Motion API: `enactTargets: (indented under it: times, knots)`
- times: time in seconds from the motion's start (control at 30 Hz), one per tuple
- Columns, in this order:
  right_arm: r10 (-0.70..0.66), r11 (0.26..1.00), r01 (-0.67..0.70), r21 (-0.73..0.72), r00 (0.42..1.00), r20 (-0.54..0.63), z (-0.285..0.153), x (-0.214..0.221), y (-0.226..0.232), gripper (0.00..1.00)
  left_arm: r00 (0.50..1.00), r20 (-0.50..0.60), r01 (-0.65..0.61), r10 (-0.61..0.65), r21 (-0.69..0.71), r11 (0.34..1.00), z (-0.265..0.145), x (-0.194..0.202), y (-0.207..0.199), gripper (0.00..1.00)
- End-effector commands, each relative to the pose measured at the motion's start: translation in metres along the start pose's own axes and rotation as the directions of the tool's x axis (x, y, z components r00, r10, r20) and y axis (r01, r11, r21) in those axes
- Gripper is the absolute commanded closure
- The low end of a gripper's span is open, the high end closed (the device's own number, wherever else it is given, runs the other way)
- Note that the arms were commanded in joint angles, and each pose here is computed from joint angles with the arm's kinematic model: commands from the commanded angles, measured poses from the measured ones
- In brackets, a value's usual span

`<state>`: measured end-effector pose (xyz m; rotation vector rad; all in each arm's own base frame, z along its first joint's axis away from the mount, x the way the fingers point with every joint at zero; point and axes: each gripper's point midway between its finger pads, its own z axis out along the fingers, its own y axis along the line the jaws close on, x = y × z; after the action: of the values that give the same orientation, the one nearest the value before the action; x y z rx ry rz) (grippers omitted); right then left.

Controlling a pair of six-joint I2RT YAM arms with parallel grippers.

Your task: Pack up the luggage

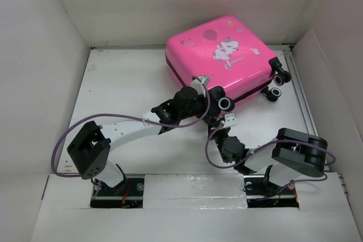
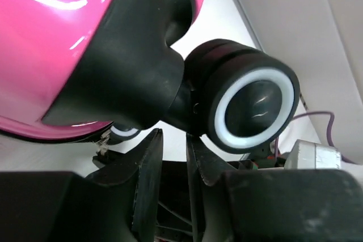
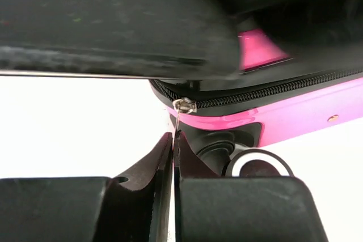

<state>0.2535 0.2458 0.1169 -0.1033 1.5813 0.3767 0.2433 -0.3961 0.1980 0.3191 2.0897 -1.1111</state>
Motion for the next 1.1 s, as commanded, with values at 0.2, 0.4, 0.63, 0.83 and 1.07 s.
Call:
enactTargets:
  times: [0.2,0.4,0.63,0.83,1.07]
  knots:
    - [0.418,0.859,-0.273,-0.433,0.862,0.288,-0.025,-0.128,0.083,1.00,0.995,0.090,-0.051,0.035,0.175,0.983,-0.049,-0.048,-0.056,0.55]
    - [0.422,0.873,-0.293,-0.389,0.854,0.305,-0.020,-0.131,0.077,1.00,0.932,0.362,0.028,-0.002,-0.067,0.997,-0.114,-0.073,0.001,0.48]
    - [0.416,0.882,-0.307,-0.358,0.864,0.283,-0.022,-0.122,0.072,1.00,0.935,0.351,0.065,0.042,-0.287,0.956,-0.101,-0.093,0.068,0.47]
    - [0.411,0.876,-0.301,-0.377,0.874,0.258,-0.025,-0.119,0.085,1.00,0.956,0.292,0.072,0.002,-0.241,0.968,-0.057,-0.092,0.085,0.48]
    - [0.395,0.862,-0.267,-0.431,0.887,0.240,-0.020,-0.118,0.109,1.00,0.980,0.199,0.010,0.026,-0.178,0.984,-0.030,-0.103,0.068,0.54]
